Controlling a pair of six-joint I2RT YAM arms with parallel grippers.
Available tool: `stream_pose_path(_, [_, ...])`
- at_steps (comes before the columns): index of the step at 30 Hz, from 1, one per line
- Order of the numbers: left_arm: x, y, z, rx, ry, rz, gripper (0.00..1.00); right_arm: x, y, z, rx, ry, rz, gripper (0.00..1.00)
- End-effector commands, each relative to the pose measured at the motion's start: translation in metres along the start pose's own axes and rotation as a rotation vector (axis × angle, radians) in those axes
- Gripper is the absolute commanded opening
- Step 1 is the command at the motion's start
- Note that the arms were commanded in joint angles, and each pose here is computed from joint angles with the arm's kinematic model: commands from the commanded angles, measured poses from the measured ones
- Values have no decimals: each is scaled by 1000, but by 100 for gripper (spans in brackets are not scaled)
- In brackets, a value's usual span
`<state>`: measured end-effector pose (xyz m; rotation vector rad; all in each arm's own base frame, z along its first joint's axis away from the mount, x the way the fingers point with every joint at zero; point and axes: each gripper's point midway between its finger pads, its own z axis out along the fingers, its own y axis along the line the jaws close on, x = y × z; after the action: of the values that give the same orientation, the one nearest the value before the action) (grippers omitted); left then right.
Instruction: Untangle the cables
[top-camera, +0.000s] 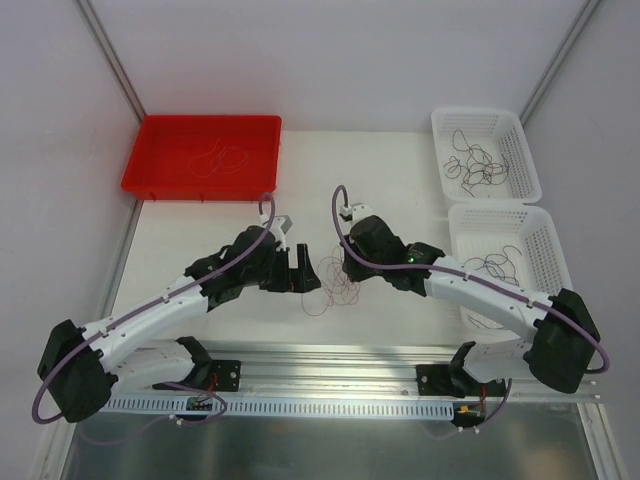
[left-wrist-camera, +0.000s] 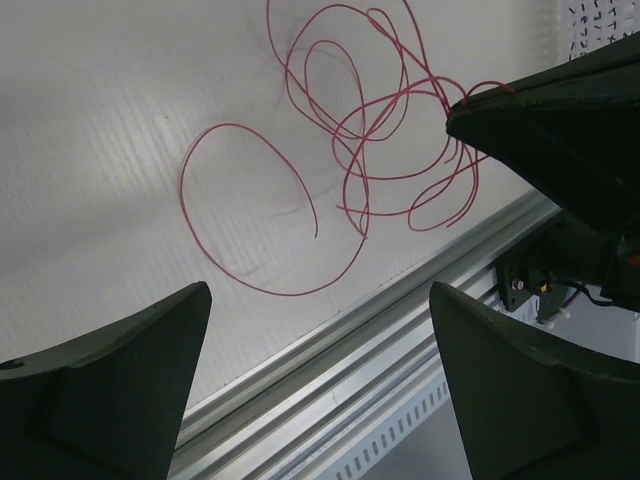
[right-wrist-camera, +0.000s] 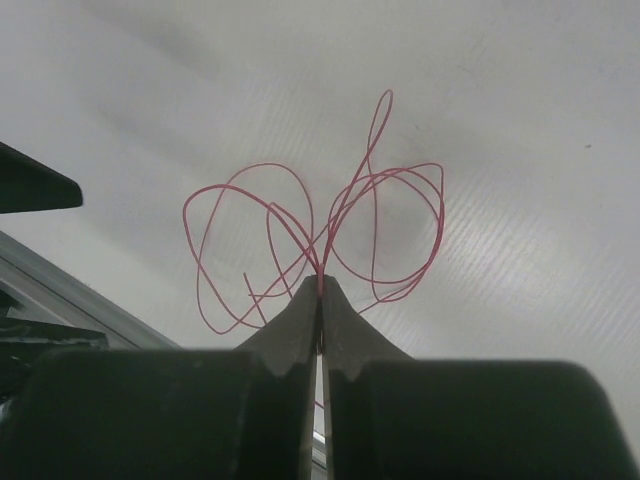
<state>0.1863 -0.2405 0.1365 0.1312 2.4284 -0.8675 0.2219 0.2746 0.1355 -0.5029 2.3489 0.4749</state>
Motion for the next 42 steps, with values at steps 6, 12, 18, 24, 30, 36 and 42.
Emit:
stream_pose_path(6, [-31, -32, 33, 3, -57, 42, 79, -3, 28, -6, -129, -41, 14, 2])
stream_pose_path(12, [-32, -31, 50, -35, -34, 51, 32, -1, 30, -10, -160, -68, 30, 2])
stream_pose_path(18, [-37, -37, 35, -5, -72, 64, 0, 16, 1, -5, -34, -46, 40, 5])
stream_pose_path(24, [-62, -49, -10, 32, -212, 87, 0, 38, -27, 10, 52, 7, 165, 11])
stream_pose_path(30, [-104, -62, -64, 26, -392, 105, 0, 56, -61, 17, 136, 72, 295, 19])
stream_pose_path(36, [-139, -70, -120, -9, -515, 130, 0, 65, -85, 15, 207, 94, 364, 27])
stream_pose_path(42, [-157, -77, -152, -29, -580, 164, 0, 54, -81, 8, 184, 67, 327, 40])
